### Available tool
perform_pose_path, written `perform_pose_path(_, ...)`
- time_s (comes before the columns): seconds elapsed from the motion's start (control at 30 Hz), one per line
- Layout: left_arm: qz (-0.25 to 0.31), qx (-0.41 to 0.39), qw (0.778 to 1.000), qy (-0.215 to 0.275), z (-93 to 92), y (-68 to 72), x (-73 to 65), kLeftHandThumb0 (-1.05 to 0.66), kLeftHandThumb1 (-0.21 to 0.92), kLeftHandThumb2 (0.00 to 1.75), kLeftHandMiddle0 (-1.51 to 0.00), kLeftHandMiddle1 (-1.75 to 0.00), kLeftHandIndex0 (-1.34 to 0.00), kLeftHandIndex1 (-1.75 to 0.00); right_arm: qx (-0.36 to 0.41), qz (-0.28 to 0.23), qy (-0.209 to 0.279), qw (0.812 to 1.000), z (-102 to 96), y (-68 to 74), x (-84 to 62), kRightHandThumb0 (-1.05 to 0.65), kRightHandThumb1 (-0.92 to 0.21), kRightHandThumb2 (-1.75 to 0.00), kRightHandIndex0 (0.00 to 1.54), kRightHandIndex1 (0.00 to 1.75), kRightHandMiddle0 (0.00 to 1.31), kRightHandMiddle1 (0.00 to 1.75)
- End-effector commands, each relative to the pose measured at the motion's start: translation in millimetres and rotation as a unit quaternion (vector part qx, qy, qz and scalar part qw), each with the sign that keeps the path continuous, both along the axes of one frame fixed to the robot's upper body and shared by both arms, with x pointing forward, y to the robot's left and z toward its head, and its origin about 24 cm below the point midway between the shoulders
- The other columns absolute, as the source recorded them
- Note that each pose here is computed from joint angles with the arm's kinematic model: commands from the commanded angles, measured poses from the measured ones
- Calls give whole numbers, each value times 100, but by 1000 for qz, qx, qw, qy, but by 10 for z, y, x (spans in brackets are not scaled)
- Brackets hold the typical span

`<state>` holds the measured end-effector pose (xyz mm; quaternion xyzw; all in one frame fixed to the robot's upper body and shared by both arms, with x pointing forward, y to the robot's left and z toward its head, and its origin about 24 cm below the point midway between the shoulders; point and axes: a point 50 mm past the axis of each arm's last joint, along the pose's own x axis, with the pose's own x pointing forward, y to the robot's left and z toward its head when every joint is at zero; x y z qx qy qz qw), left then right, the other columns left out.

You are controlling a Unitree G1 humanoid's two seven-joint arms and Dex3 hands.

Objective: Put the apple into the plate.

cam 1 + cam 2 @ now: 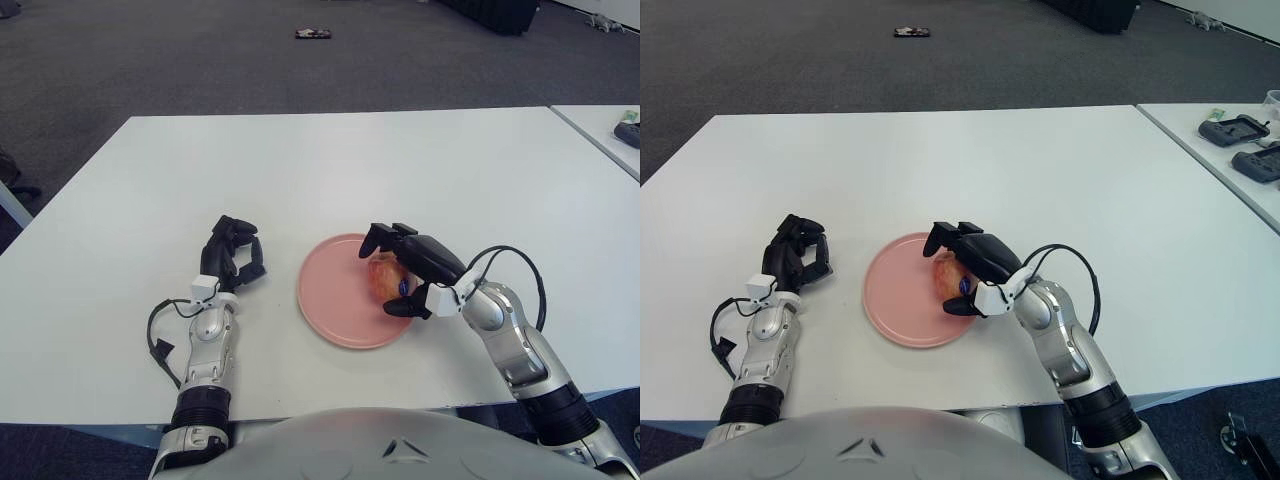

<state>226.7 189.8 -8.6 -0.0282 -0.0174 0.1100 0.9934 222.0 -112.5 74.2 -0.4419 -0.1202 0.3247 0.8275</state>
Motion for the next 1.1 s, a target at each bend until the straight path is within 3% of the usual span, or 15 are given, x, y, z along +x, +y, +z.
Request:
perform_pose_path(0.0,-2,2,1000,12,-47,-9,-20,-46,38,125,-102,-175,-56,-175,-6,-5,-18,1000,52,-5,34,-63,-31,-118,0,106,0,127)
perform_pose_path(0.47,1,-1,1000,17,-53,-5,-16,-46,38,126,-102,-175,-56,-175,3,-13,-27,1000,59,-19,37,-63,-34,-114,0,81,0,116)
perform_pose_path(1.07,-1,3,1000,12,-45,-12,-15,-46,38,125,-102,-175,-56,-175,21,-17,-32,999,73,-46,38,-61,-31,-114,0,67,0,106)
